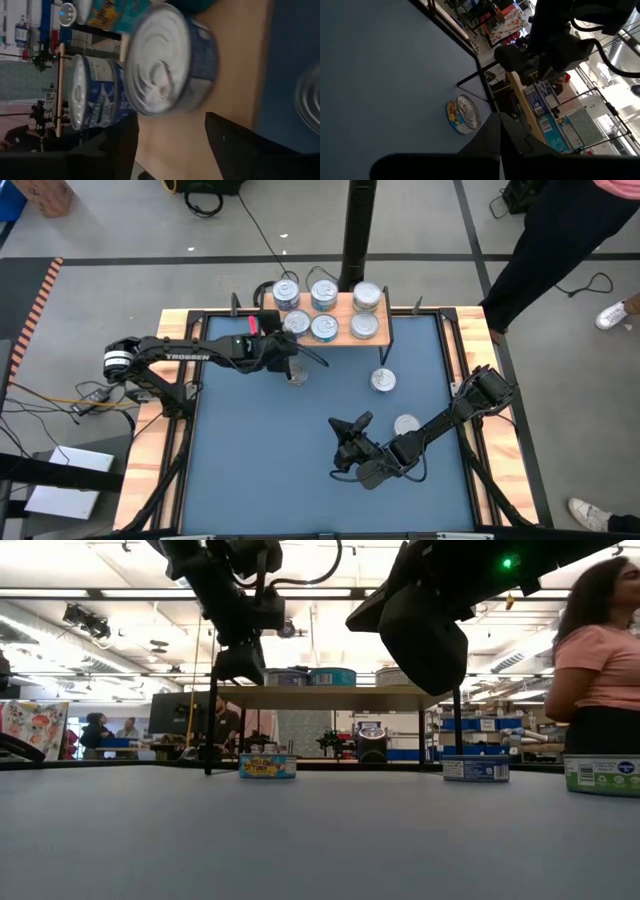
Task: Stack canned seafood by type on shelf
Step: Put the blue tuna can on the shelf aligned with the other blue tuna can, then stack the green tuna can on top of the green tuna can on the shelf
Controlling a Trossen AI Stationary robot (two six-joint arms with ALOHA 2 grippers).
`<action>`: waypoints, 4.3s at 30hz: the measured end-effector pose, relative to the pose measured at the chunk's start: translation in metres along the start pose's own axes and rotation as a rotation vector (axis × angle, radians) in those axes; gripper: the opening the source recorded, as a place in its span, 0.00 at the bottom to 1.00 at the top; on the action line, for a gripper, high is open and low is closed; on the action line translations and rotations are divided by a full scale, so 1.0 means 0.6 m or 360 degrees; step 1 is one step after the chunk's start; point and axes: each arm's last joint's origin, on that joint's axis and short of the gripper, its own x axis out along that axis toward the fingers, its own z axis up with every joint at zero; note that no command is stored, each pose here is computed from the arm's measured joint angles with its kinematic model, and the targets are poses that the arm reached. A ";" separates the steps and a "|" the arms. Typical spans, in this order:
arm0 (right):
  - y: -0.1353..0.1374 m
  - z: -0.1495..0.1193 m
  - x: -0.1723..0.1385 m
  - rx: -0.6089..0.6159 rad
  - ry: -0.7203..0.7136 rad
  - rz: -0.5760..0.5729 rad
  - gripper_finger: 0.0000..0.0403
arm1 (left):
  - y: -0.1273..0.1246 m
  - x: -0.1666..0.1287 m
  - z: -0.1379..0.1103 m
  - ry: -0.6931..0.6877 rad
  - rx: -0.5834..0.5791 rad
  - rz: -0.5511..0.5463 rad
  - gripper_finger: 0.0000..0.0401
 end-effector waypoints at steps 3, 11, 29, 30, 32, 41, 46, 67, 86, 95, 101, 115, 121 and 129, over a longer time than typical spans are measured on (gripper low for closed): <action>0.000 0.000 0.000 -0.0001 0.0000 0.0000 0.01 | -0.003 0.000 -0.005 0.0040 0.0043 -0.0016 0.56; 0.000 0.000 -0.001 -0.0003 -0.0003 0.0003 0.01 | 0.009 -0.015 -0.006 -0.0029 -0.0039 -0.0077 0.45; 0.002 0.001 -0.002 0.0006 -0.0023 0.0044 0.01 | 0.079 0.024 -0.003 -0.0285 -0.0635 -0.0469 0.01; 0.002 0.001 -0.002 0.0004 -0.0022 0.0044 0.01 | 0.079 0.027 -0.004 -0.0275 -0.0635 -0.0467 0.01; 0.002 0.000 -0.002 0.0001 -0.0022 0.0044 0.01 | 0.078 0.029 -0.007 -0.0244 -0.0626 -0.0470 0.01; 0.002 0.000 -0.002 -0.0009 -0.0019 0.0042 0.01 | 0.075 0.028 -0.014 -0.0163 -0.0595 -0.0461 0.00; 0.002 0.000 -0.002 -0.0010 -0.0018 0.0042 0.01 | 0.070 0.021 -0.017 -0.0095 -0.0588 -0.0450 0.00; 0.002 0.000 -0.002 -0.0020 -0.0020 0.0044 0.01 | 0.076 -0.005 -0.027 -0.0104 -0.0638 -0.0491 0.00; 0.001 0.001 -0.001 0.0003 -0.0023 0.0037 0.01 | 0.097 0.010 -0.033 -0.0192 -0.0719 -0.0484 0.00; 0.001 0.001 0.000 0.0001 -0.0021 0.0036 0.01 | 0.091 0.018 -0.042 -0.0173 -0.0670 -0.0526 0.00; 0.001 0.001 0.000 0.0000 -0.0021 0.0036 0.01 | 0.090 0.017 -0.041 -0.0201 -0.0675 -0.0577 0.00; 0.000 0.003 0.000 0.0024 -0.0022 0.0022 0.01 | 0.095 -0.004 -0.030 -0.0295 -0.0649 -0.0483 0.00; -0.003 0.003 0.013 0.0147 -0.0046 0.0092 0.00 | 0.102 -0.033 -0.020 -0.0441 -0.0679 -0.0445 0.00; 0.003 -0.032 0.067 0.0476 -0.0097 0.0595 0.00 | 0.097 -0.073 0.021 -0.0844 -0.0726 -0.0494 0.00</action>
